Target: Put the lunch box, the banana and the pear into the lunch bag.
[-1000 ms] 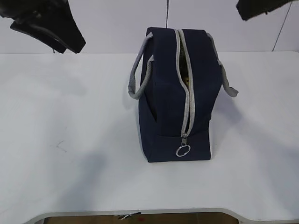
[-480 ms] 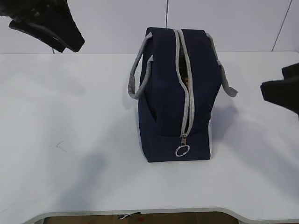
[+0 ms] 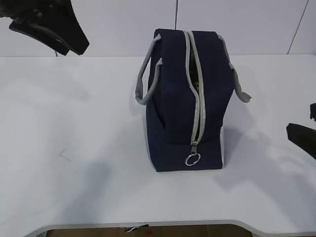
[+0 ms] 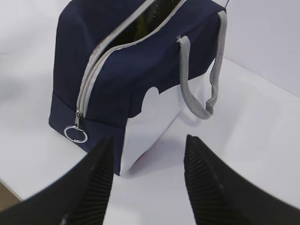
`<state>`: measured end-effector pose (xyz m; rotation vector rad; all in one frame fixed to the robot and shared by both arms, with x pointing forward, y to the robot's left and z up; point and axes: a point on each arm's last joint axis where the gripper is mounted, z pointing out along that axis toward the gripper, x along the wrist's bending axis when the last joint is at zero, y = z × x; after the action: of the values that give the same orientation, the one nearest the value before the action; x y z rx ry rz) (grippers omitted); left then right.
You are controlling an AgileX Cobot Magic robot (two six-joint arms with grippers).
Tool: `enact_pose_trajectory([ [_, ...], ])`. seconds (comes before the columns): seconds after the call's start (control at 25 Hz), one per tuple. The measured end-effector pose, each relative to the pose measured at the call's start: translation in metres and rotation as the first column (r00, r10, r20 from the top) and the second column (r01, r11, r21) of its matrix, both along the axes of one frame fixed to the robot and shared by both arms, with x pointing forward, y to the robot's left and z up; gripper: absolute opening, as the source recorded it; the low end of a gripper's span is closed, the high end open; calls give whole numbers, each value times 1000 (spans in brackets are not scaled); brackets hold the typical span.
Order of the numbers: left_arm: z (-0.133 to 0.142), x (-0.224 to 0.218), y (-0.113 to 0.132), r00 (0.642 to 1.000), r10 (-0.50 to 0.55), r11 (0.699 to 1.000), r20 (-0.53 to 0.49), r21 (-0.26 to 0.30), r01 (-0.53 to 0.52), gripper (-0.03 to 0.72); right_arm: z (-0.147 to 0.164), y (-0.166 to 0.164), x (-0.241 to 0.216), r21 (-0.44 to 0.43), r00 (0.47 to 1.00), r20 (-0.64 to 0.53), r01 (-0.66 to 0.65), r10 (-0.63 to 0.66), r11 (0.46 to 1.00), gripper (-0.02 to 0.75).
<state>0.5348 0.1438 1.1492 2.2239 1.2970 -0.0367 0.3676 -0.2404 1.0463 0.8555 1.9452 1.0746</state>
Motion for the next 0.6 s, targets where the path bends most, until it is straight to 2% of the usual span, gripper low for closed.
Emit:
enact_pose_trajectory([
  [0.24,0,0,-1,1000,2,1000,-5,-9,-2,307,-1,15,-6,10,993,26,-114,113,993,408],
  [0.4,1,-1,-2,1000,1,1000,-11,-23,-1,307,-6,30,-9,15,979,-5,-204,204,979,408],
  [0.6,1,-1,-3,1000,0,999,-18,-38,-1,302,-12,44,-2,129,979,-45,-190,197,973,408],
])
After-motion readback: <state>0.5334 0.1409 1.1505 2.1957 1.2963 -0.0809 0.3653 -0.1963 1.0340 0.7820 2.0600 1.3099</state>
